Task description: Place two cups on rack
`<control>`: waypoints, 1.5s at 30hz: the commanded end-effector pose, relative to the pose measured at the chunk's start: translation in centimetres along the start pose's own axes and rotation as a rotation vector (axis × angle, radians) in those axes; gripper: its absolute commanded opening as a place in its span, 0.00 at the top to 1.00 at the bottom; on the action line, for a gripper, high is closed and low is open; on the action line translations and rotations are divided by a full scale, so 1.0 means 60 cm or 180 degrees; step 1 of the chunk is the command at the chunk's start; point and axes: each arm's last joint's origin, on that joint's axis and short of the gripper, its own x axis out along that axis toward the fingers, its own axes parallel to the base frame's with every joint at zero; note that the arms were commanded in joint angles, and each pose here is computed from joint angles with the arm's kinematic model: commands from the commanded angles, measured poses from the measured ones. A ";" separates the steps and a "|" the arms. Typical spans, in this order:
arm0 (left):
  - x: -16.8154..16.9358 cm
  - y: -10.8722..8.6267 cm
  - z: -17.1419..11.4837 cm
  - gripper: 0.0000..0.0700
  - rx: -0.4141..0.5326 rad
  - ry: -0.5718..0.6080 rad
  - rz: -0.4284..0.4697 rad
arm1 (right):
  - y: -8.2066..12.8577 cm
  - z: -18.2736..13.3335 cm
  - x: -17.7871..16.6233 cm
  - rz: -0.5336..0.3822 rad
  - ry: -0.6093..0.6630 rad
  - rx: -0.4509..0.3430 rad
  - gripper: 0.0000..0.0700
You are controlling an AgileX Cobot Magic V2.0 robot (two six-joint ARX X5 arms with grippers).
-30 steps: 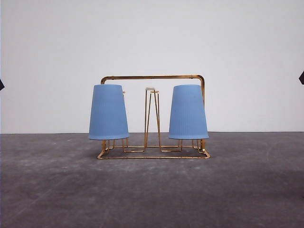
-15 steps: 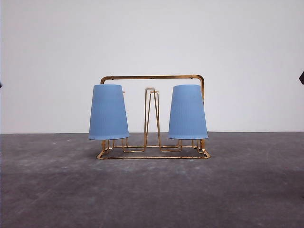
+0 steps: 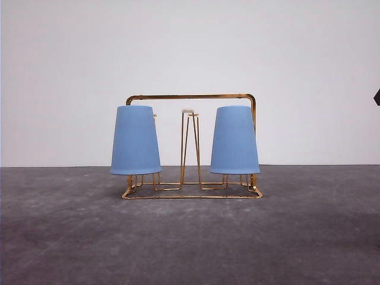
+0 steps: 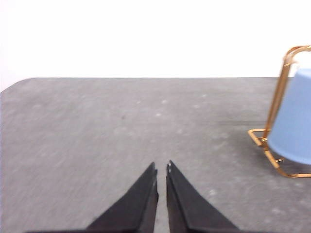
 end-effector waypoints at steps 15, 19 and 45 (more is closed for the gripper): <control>0.002 0.001 -0.034 0.98 0.0026 0.0350 0.0010 | 0.002 0.005 -0.002 0.0013 -0.0040 0.0003 0.99; 0.002 0.001 -0.034 0.98 0.0031 0.0354 0.0011 | 0.002 0.005 -0.002 0.0013 -0.0040 0.0003 0.99; 0.002 0.001 -0.034 0.98 0.0031 0.0355 0.0010 | -0.096 -0.107 0.008 -0.1338 -0.1018 -0.0209 0.99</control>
